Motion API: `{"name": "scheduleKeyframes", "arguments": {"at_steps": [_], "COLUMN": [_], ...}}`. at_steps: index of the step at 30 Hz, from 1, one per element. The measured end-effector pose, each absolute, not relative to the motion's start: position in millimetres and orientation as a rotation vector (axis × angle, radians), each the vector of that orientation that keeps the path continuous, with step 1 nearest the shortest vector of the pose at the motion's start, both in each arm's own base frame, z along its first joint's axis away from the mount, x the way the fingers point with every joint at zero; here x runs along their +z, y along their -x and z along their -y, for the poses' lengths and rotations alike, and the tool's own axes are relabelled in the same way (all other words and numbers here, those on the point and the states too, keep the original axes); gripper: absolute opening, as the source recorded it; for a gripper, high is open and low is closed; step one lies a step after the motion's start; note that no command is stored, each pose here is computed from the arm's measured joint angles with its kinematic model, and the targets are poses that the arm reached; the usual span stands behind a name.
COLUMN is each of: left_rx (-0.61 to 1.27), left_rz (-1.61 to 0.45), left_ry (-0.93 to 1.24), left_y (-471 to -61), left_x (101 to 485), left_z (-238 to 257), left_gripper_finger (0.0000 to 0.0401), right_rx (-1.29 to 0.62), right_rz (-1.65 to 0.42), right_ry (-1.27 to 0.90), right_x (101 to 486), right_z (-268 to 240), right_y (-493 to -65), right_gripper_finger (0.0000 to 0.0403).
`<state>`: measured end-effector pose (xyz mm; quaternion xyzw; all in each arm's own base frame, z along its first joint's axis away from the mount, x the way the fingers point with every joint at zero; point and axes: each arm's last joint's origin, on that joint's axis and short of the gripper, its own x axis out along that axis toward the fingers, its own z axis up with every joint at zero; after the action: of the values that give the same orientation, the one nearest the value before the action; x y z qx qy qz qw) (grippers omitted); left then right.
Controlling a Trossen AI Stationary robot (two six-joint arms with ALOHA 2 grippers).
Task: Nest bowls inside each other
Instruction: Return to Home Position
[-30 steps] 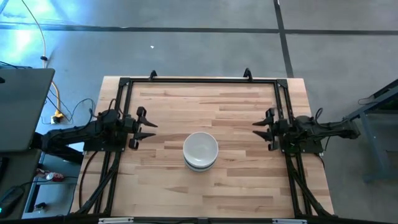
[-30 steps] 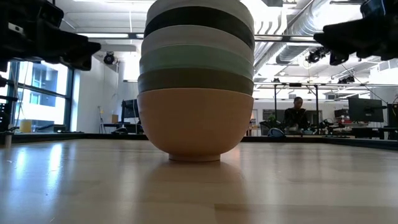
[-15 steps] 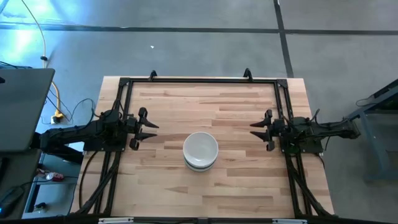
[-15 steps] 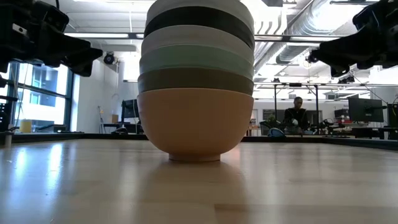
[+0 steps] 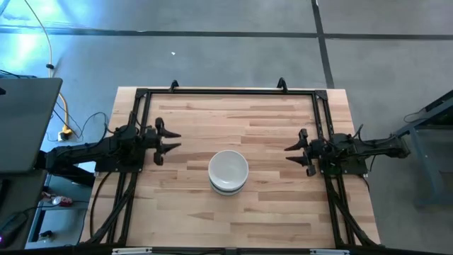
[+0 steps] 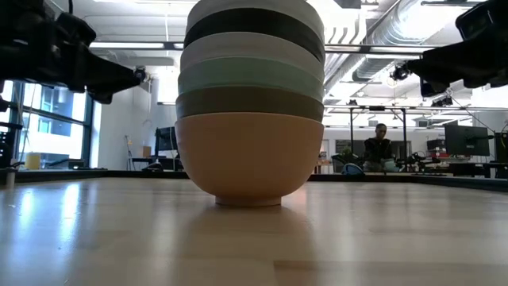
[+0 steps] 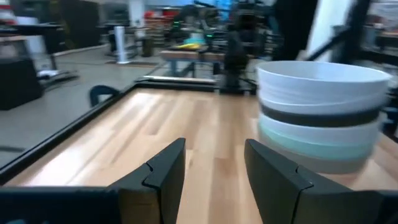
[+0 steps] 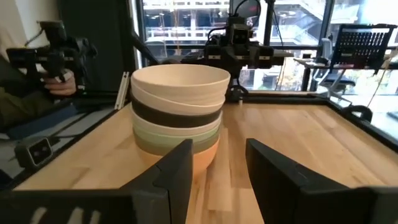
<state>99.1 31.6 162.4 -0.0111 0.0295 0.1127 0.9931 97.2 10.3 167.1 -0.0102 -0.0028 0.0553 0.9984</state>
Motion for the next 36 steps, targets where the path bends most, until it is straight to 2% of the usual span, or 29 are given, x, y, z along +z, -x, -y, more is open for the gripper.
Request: {"name": "scheduleKeyframes", "arguments": {"at_steps": [4, 18, 36], "left_rx": [0.252, 0.274, 0.321], "left_rz": [-0.036, -0.071, -0.08], "left_ry": [0.03, 0.063, 0.06], "left_y": [-99.0, -98.7, -98.2], "left_x": [164.5, 160.7, 159.8], "left_z": [-32.3, -32.8, -34.1], "left_gripper_finger": [0.0154, 0.0154, 0.0154], "right_rx": [0.116, 0.013, 0.012], "right_rz": [0.009, 0.015, 0.016], "right_ry": [0.067, 0.026, 0.025], "right_x": [167.2, 168.1, 168.2], "right_z": [-10.6, -5.3, -5.3], "right_y": [-97.2, -97.6, -97.6], "right_gripper_finger": [0.0142, 0.0142, 0.0142]}}
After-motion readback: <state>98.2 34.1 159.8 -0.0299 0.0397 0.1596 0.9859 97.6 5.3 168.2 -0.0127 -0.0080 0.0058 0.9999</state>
